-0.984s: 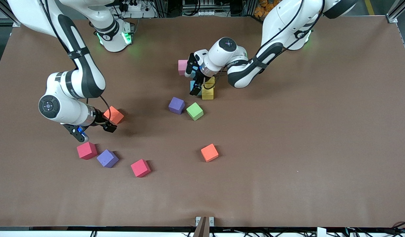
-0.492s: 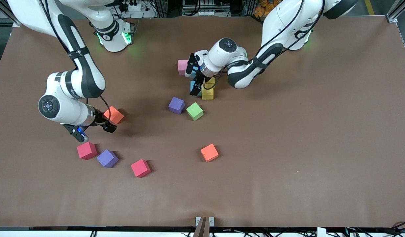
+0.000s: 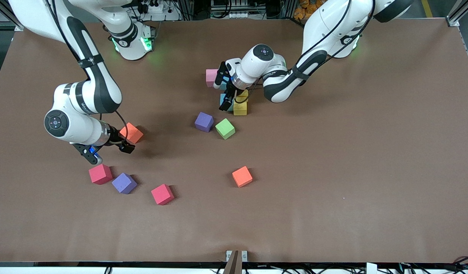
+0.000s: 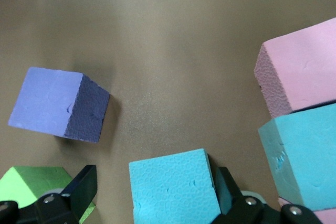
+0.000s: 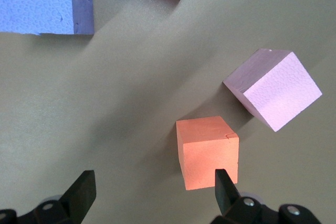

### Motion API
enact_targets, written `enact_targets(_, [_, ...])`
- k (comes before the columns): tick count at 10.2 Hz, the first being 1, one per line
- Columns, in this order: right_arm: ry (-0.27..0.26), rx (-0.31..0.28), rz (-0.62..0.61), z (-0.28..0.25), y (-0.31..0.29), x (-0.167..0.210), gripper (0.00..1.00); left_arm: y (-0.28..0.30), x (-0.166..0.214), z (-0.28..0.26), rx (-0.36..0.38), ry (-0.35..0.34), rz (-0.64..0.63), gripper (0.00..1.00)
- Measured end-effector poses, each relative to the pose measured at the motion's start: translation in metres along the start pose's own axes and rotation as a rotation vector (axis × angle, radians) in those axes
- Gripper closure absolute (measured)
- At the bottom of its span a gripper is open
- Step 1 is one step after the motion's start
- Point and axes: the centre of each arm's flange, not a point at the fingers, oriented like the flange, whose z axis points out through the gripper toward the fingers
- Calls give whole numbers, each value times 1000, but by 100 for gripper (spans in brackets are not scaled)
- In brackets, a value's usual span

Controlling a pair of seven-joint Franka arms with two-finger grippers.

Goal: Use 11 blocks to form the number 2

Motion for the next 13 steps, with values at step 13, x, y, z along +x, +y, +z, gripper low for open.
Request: enact_targets(13, [1,1,-5,0,-3,-1,0,-1,21,-18,7,50,-91,0])
